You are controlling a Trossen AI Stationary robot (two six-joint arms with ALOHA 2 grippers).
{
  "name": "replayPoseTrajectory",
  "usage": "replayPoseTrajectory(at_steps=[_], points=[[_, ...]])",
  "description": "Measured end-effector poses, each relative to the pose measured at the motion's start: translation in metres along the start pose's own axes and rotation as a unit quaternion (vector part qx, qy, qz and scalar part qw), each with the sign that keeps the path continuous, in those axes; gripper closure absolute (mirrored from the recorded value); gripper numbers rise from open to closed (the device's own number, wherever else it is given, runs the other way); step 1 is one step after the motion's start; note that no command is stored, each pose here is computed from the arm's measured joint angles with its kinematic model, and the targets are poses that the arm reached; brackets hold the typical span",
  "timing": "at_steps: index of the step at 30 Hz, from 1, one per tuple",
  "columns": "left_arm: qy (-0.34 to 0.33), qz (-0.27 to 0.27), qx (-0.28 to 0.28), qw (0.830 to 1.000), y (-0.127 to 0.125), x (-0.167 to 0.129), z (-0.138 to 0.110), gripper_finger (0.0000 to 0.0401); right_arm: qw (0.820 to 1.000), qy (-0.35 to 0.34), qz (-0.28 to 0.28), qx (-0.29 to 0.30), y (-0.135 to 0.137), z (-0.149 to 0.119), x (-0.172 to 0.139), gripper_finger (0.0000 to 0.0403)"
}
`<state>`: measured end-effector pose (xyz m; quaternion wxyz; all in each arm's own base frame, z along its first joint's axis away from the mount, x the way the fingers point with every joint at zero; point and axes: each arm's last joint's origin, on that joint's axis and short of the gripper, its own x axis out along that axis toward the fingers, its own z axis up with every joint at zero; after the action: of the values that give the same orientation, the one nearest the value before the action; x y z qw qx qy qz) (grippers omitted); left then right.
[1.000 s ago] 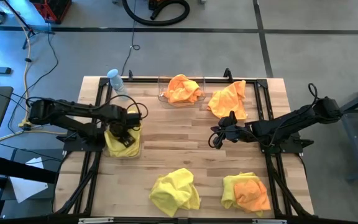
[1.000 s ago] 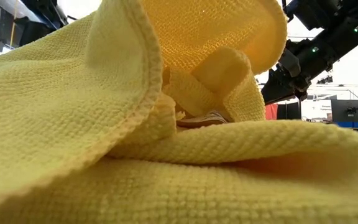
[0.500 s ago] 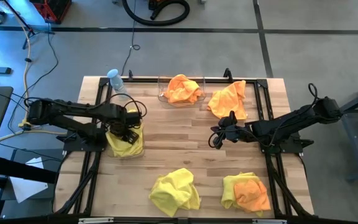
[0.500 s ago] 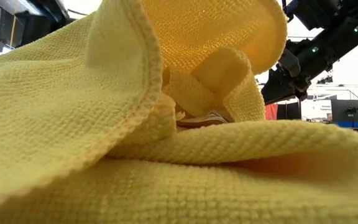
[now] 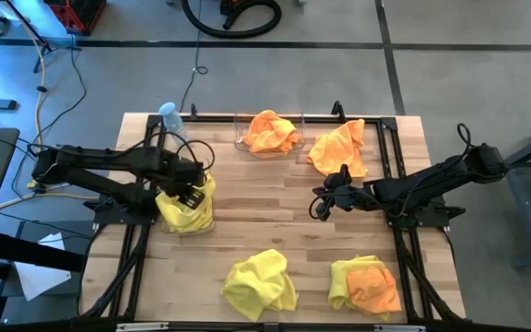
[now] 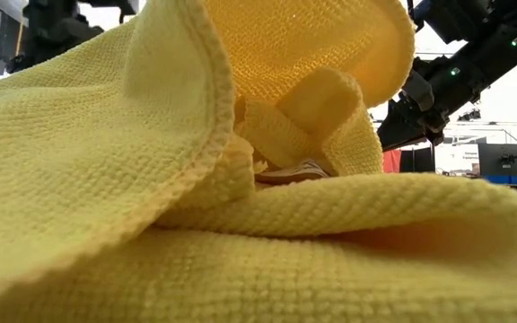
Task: Sort microfiber towel by color & place in baskets
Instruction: Put the yellow microfiber towel into the bottom transparent bin
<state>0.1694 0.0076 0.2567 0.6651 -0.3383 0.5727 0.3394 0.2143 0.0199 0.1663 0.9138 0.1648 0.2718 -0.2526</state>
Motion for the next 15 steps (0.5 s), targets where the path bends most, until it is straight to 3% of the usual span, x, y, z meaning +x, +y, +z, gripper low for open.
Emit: replayPoseTrajectory(at_steps=[4,8,15], points=[[-0.067,0.023,-0.033,0.997,-0.004,0.003,0.004,0.0259,1.000,0.000,0.000,0.000,0.000,0.000,0.000,0.0403],[-0.091,0.019,-0.032,0.995,-0.012,0.017,0.009,0.0259,1.000,0.000,0.000,0.000,0.000,0.000,0.000,0.0403],[-0.047,0.080,-0.065,0.994,-0.005,0.059,0.011,0.0259,1.000,0.000,0.000,0.000,0.000,0.000,0.000,0.0403]])
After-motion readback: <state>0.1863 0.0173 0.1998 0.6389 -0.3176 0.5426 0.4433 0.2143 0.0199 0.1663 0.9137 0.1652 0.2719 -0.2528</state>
